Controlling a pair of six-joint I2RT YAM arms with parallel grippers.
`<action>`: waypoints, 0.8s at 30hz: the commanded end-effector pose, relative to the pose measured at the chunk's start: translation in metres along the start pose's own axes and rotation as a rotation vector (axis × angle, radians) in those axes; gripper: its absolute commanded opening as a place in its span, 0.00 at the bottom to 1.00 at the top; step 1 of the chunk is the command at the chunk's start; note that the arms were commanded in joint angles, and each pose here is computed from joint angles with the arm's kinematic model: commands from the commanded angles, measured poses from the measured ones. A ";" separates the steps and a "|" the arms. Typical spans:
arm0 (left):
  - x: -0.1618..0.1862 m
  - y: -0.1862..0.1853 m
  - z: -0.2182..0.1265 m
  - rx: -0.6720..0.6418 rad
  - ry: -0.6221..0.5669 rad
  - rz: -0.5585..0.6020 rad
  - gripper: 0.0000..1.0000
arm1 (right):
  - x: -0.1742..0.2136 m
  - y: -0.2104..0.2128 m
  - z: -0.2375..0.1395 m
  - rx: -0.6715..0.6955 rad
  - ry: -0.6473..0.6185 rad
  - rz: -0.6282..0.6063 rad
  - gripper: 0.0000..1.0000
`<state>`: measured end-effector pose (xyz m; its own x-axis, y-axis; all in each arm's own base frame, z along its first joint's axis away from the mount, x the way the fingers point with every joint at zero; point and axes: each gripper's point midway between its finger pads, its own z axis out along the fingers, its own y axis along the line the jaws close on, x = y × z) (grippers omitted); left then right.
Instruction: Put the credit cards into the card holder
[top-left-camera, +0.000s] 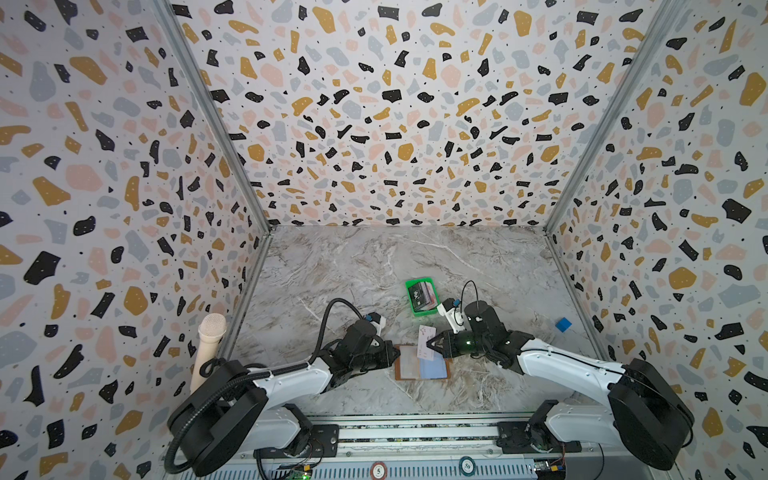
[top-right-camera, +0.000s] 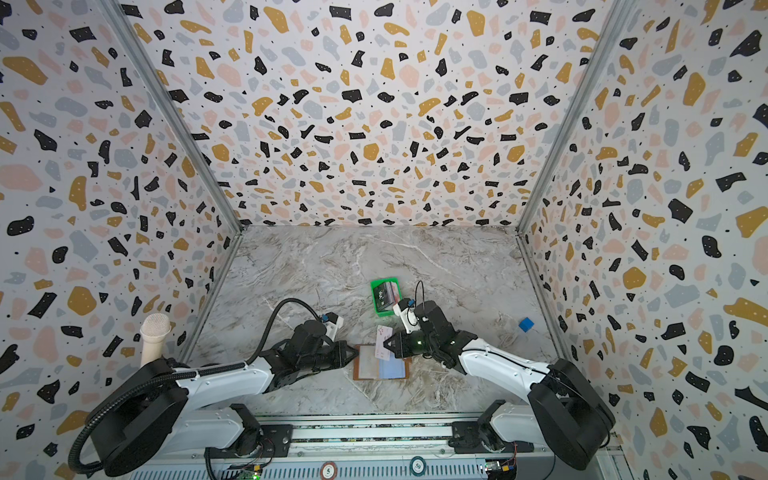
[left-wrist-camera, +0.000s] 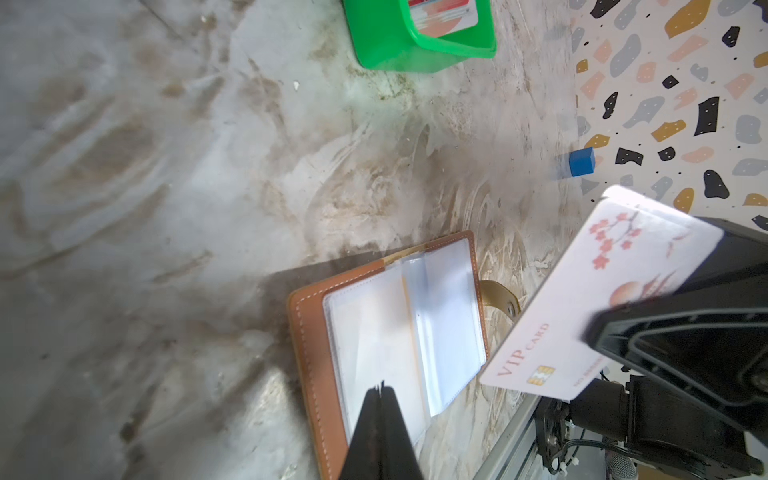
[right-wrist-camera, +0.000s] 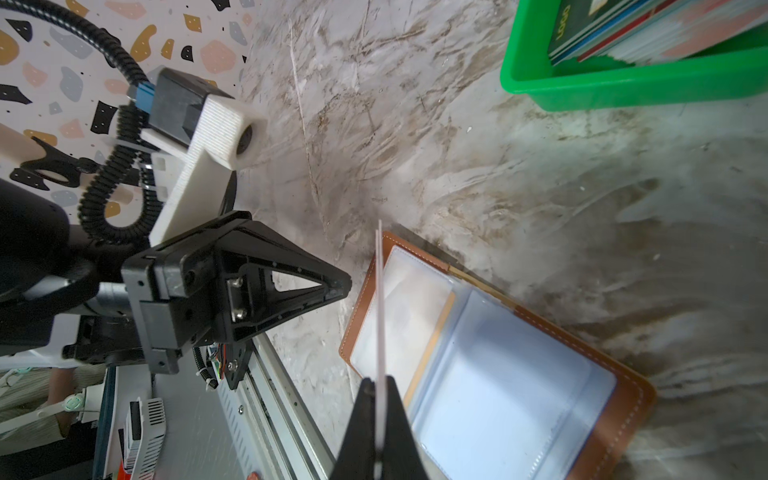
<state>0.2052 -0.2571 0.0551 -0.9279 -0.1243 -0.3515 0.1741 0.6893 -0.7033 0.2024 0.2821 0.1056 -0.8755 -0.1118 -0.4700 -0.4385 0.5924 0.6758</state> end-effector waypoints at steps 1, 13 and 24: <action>-0.002 -0.005 0.005 0.021 0.003 0.028 0.00 | -0.003 0.001 0.004 -0.001 -0.023 0.002 0.00; 0.025 0.032 0.010 -0.087 0.077 0.004 0.00 | 0.009 -0.017 0.015 0.053 0.009 0.032 0.00; 0.034 0.044 0.013 -0.126 0.111 0.004 0.00 | 0.016 -0.029 0.019 0.091 0.024 0.044 0.00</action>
<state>0.1973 -0.2495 0.0208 -0.9468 -0.0795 -0.3119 0.1535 0.7400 -0.6548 0.2041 0.2789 0.0697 -0.9014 -0.1057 -0.4198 -0.3794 0.6600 0.6484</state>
